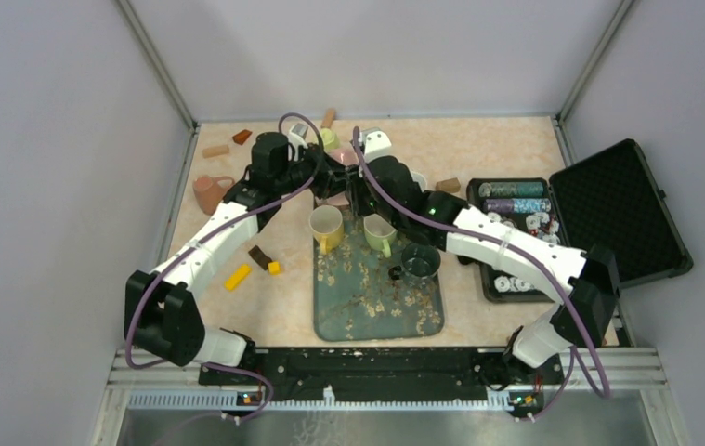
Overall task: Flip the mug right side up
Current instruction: Turn over the cup at the center of the board.
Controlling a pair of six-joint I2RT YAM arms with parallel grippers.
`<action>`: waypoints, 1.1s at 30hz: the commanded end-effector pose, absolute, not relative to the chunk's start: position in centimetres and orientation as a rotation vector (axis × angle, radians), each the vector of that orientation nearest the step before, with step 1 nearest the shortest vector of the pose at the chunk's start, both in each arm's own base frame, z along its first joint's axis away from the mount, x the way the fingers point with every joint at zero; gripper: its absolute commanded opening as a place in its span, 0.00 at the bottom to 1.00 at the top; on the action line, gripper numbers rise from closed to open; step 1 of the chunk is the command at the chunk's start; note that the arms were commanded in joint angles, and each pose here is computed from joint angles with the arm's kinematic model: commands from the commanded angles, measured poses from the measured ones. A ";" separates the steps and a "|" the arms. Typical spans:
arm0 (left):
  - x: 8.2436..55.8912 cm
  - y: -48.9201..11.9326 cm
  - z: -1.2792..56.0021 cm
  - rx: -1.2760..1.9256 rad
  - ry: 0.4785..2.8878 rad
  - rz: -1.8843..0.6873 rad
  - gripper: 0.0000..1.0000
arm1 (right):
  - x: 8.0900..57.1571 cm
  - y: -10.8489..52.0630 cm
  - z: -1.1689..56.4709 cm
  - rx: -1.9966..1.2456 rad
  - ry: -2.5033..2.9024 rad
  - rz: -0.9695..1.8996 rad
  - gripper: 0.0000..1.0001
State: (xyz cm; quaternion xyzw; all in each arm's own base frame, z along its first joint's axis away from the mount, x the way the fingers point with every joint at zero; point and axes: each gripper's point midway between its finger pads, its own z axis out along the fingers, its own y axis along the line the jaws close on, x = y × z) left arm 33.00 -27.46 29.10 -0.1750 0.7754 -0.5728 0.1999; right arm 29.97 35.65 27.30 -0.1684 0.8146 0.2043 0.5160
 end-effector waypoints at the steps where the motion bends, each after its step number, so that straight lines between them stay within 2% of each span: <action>1: 32.5 -28.3 34.0 -0.295 2.035 -1.662 0.00 | 31.0 36.3 29.7 -0.340 1.918 0.517 0.24; 5: 32.5 -28.3 34.1 -0.270 2.031 -1.645 0.00 | 31.9 36.0 29.6 -0.291 1.938 0.556 0.02; 6: 32.6 -28.3 34.2 -0.261 2.027 -1.640 0.00 | 32.0 36.0 29.7 -0.278 1.942 0.572 0.00; 8: 32.7 -28.3 34.4 -0.238 2.015 -1.627 0.00 | 32.1 36.2 29.9 -0.250 1.947 0.620 0.00; 9: 32.9 -28.3 34.5 -0.227 2.009 -1.618 0.07 | 32.2 36.4 30.1 -0.234 1.948 0.657 0.00; 10: 33.0 -28.2 34.2 -0.233 2.024 -1.601 0.20 | 32.3 36.6 30.2 -0.212 1.952 0.697 0.00; 13: 33.5 -28.1 34.2 -0.214 2.011 -1.565 0.32 | 32.6 36.7 31.0 -0.135 1.941 0.812 0.00; 15: 34.0 -27.9 34.4 -0.206 1.999 -1.535 0.48 | 32.8 36.7 31.5 -0.080 1.936 0.881 0.00; 16: 34.2 -27.8 34.4 -0.200 1.991 -1.520 0.52 | 33.0 36.7 31.7 -0.053 1.932 0.916 0.00; 24: 35.0 -26.8 35.7 -0.142 1.939 -1.403 0.77 | 34.4 36.0 31.9 0.157 1.935 1.109 0.00; 30: 34.9 -25.7 36.6 -0.143 1.911 -1.357 0.87 | 35.0 35.7 31.5 0.284 1.897 1.237 0.00; 33: 34.6 -24.9 37.0 -0.153 1.895 -1.348 0.89 | 35.4 35.3 32.0 0.337 1.836 1.298 0.00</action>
